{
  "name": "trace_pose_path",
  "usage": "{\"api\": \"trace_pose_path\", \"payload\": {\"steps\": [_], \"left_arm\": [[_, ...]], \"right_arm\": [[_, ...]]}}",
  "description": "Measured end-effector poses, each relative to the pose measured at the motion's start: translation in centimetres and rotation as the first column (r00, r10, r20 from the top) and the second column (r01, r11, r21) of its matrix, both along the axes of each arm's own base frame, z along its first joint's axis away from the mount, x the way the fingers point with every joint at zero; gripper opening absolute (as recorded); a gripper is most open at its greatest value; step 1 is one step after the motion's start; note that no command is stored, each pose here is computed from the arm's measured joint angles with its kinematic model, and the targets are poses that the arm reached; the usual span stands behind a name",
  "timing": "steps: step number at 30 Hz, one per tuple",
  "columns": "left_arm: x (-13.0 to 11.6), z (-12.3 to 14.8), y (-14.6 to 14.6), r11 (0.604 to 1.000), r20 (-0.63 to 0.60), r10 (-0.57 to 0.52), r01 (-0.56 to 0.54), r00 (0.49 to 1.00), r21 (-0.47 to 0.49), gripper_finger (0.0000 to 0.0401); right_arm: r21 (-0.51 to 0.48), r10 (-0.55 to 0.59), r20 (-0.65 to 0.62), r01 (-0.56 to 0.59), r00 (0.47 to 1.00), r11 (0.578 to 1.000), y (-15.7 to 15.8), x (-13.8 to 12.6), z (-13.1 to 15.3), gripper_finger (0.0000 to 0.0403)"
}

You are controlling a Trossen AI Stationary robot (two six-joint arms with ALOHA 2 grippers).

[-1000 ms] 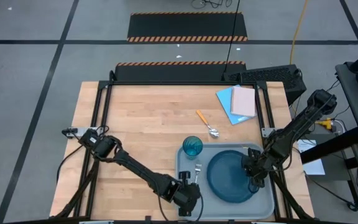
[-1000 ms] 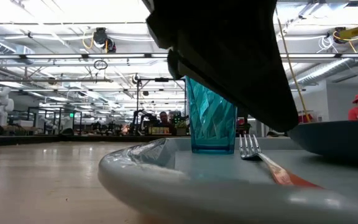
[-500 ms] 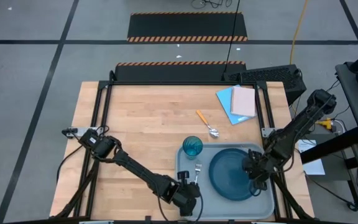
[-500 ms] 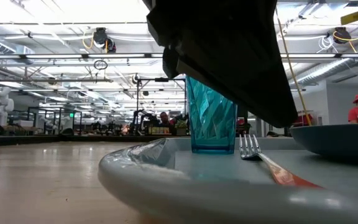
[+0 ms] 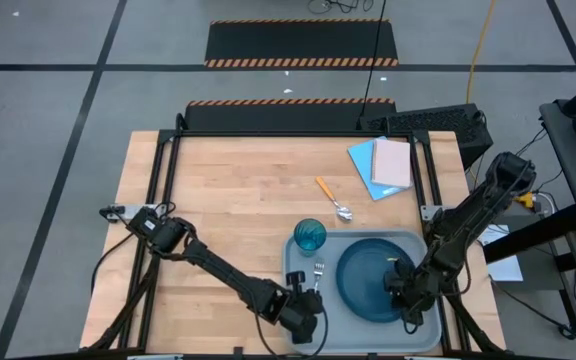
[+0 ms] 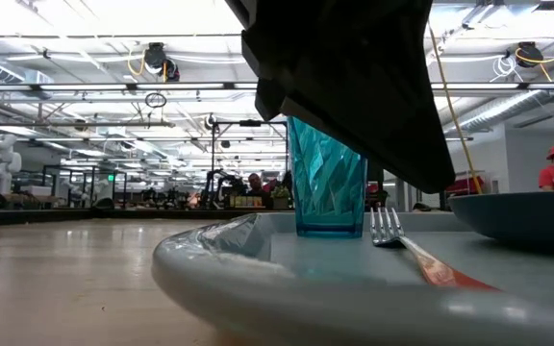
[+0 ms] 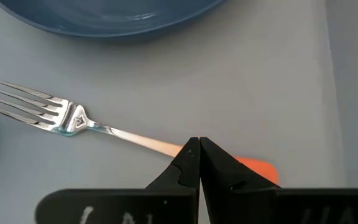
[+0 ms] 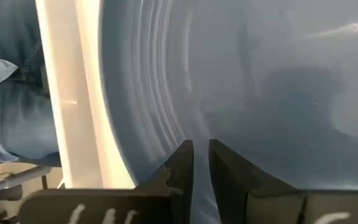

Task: Pick and place plate/cup/fork/spoon on tray
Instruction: Adjust the blue plate and the fork on the gray tray, then adjust the orange fork

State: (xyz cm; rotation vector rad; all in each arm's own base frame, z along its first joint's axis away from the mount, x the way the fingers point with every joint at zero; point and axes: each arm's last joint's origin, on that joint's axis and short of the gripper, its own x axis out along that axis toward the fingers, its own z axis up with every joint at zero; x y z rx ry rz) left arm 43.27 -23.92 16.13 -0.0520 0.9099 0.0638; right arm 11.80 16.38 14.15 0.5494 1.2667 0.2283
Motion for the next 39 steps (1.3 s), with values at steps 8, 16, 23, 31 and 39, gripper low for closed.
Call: {"api": "trace_pose_path", "payload": {"steps": [8, 16, 23, 31, 39], "left_arm": [[0.0, 0.0, 0.0, 1.0, 0.0, 0.001, -0.001, 1.0, 0.0, 0.0005], [0.2, 0.1, 0.4, 0.999, 0.001, 0.035, -0.035, 0.999, -0.018, 0.0005], [0.2, 0.0, 0.6, 0.998, -0.003, 0.052, -0.052, 0.999, -0.026, 0.0005], [0.2, -0.5, 1.9, 0.997, -0.073, 0.016, -0.01, 0.997, 0.08, 0.0005], [0.7, -2.2, 2.7, 0.99, -0.111, -0.013, 0.028, 0.994, 0.136, 0.0005]], "right_arm": [[0.111, 0.026, 0.056, -0.032, 0.998, 0.993, 2.1, 0.1, -0.2, 0.0043], [0.149, 0.03, 0.049, -0.037, 0.998, 0.988, 2.8, -0.6, -0.1, 0.0043], [0.178, 0.061, 0.081, -0.075, 0.995, 0.981, 3.2, -0.8, 0.3, 0.0043], [0.144, 0.084, 0.23, -0.119, 0.969, 0.982, 2.8, -0.7, 1.5, 0.0043], [0.078, 0.106, 0.372, -0.145, 0.922, 0.986, 2.2, -0.8, 2.7, 0.0043]]}}
